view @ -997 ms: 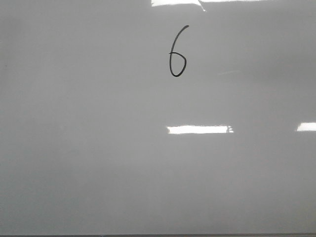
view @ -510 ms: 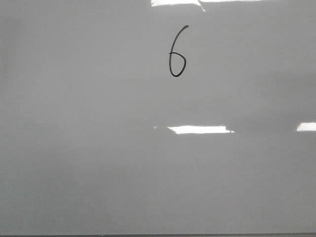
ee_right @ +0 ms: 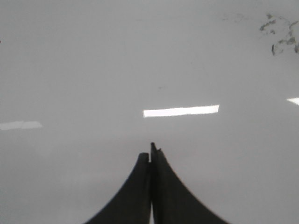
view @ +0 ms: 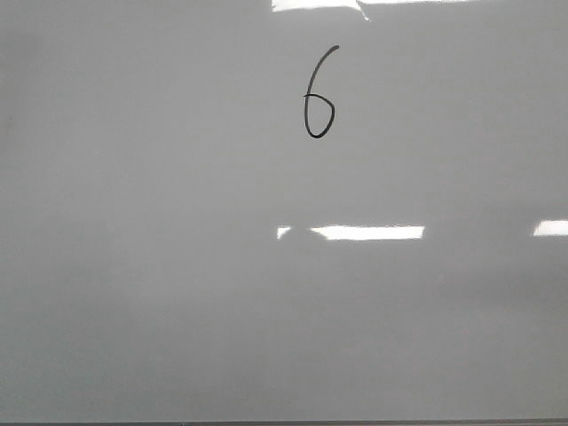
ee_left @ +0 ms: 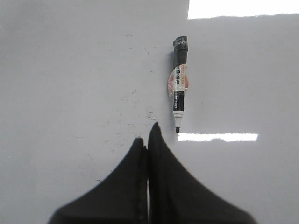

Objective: Write number 6 on whiteboard

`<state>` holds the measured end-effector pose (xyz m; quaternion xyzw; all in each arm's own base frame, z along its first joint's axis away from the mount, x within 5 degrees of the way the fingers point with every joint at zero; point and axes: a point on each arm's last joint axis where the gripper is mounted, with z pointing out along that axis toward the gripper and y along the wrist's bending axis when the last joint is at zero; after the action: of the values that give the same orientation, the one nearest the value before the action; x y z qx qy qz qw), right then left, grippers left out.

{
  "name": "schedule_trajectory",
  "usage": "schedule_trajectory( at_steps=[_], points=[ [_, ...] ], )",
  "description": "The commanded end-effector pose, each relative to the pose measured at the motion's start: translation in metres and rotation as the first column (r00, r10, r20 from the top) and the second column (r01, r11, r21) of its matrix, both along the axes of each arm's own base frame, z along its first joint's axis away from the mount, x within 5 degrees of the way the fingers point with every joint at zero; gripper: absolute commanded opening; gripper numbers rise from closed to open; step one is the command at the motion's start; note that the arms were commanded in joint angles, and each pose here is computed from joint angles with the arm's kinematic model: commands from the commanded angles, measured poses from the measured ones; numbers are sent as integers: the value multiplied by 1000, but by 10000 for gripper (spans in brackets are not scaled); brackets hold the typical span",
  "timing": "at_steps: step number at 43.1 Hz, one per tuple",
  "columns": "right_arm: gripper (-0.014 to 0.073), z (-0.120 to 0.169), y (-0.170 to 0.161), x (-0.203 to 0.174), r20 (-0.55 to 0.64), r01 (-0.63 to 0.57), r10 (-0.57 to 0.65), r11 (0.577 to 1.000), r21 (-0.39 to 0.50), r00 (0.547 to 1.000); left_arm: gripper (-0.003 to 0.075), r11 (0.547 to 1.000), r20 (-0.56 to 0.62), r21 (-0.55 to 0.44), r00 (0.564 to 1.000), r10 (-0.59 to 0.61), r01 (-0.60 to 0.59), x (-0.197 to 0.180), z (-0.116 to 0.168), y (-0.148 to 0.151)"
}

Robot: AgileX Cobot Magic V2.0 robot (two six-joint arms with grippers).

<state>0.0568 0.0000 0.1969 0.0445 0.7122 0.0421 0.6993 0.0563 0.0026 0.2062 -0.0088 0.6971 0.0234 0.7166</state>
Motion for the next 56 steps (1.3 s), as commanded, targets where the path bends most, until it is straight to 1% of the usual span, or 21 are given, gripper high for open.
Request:
schedule_trajectory(
  at_steps=[1,9,20,28,56],
  points=[
    [-67,12,-1,-2,133,11,-9,1000,-18,991,-20,1000,95,-3,995,-3,3,-2,7,0],
    [-67,13,-1,-2,136,12,-9,1000,-18,991,-20,1000,95,-3,995,-3,3,-2,7,0],
    [-67,16,-1,-3,170,13,-9,1000,-19,985,-20,1000,95,-3,995,-3,3,-2,7,0],
    [-67,16,-1,-3,174,24,-8,996,-88,985,-20,1000,95,-3,995,-3,3,-2,7,0],
    [-67,16,-1,-3,171,24,-8,996,-89,985,-20,1000,95,-3,995,-3,3,-2,7,0]
  ],
)
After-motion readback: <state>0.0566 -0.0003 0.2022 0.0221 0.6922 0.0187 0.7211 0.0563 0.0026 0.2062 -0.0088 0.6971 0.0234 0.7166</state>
